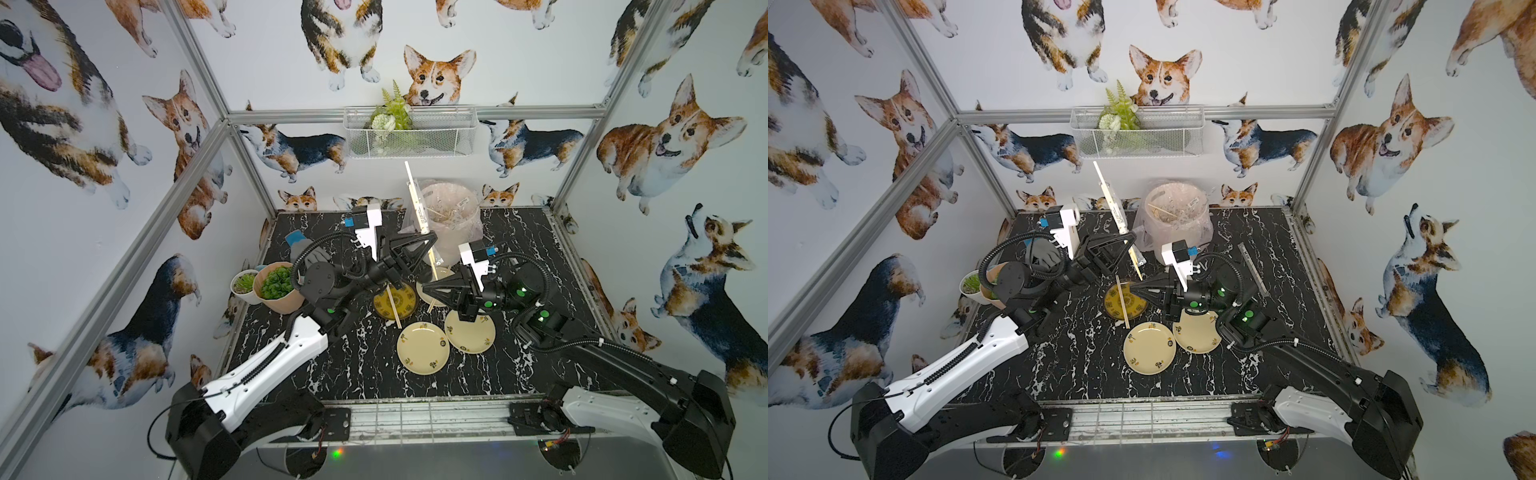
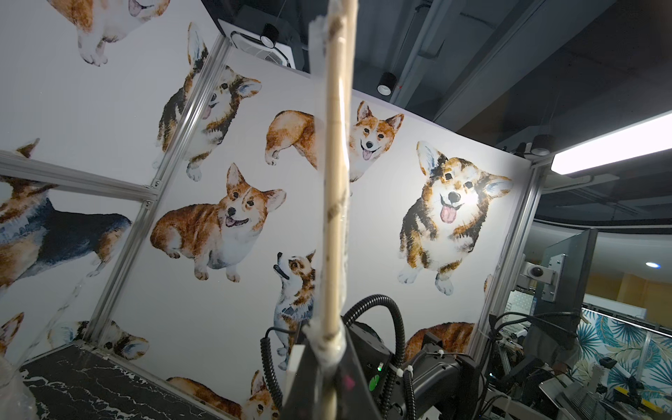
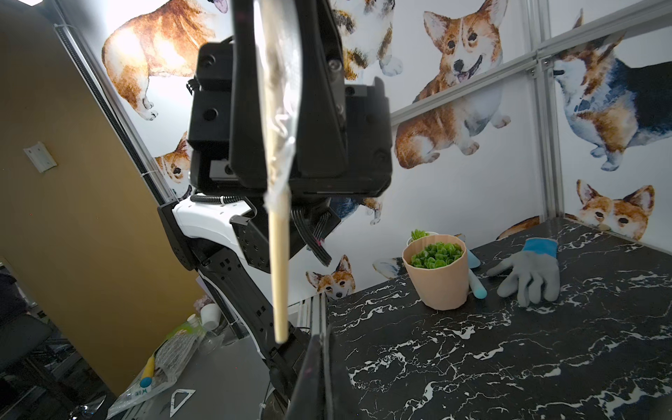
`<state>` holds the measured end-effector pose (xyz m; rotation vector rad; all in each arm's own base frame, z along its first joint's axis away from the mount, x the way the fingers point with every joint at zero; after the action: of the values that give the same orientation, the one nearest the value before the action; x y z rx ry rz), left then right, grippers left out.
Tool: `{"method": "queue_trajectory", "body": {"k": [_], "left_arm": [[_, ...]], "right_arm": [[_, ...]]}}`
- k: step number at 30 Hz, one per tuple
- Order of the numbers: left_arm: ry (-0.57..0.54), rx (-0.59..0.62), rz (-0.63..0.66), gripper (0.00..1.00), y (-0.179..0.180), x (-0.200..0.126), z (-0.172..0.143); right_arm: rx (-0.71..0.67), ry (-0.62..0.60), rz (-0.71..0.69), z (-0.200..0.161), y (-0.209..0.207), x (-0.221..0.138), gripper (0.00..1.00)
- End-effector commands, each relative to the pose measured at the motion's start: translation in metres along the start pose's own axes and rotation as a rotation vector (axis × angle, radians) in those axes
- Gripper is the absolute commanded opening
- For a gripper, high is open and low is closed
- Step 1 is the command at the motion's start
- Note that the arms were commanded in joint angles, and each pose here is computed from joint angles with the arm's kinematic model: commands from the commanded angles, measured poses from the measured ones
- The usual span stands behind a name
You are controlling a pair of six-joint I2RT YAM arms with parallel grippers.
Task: Remove the packaging of disposable chopsticks
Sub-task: Remove the packet bag from the disposable chopsticks.
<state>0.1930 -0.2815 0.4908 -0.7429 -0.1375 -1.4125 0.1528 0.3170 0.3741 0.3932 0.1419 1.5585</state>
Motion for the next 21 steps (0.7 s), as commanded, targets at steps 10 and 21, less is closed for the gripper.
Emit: {"method": "queue_trajectory", "body": {"k": [10,21], "left_arm": [[0.022,-0.014,0.013,0.0,0.015,0.002,-0.015],[0.004,0.02,0.02,0.0,0.007,-0.001,-0.006]], "right_arm": [[-0.067,-0.054,0.01,0.023,0.012,-0.003,0.0],[-0.043,-0.042,0.01,0.018,0.009,-0.002,0.0]]}}
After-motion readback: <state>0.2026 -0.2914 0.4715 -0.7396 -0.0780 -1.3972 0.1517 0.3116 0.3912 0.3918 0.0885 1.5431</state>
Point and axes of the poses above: each gripper's point midway between its finger pads, its own x axis out along the fingers, its own y axis along the line the jaws close on, z = x × y, the point moved 1 cm from there along -x, back along the fingers, and after that the axes turned 1 degree about -x, right-handed, at the moved point
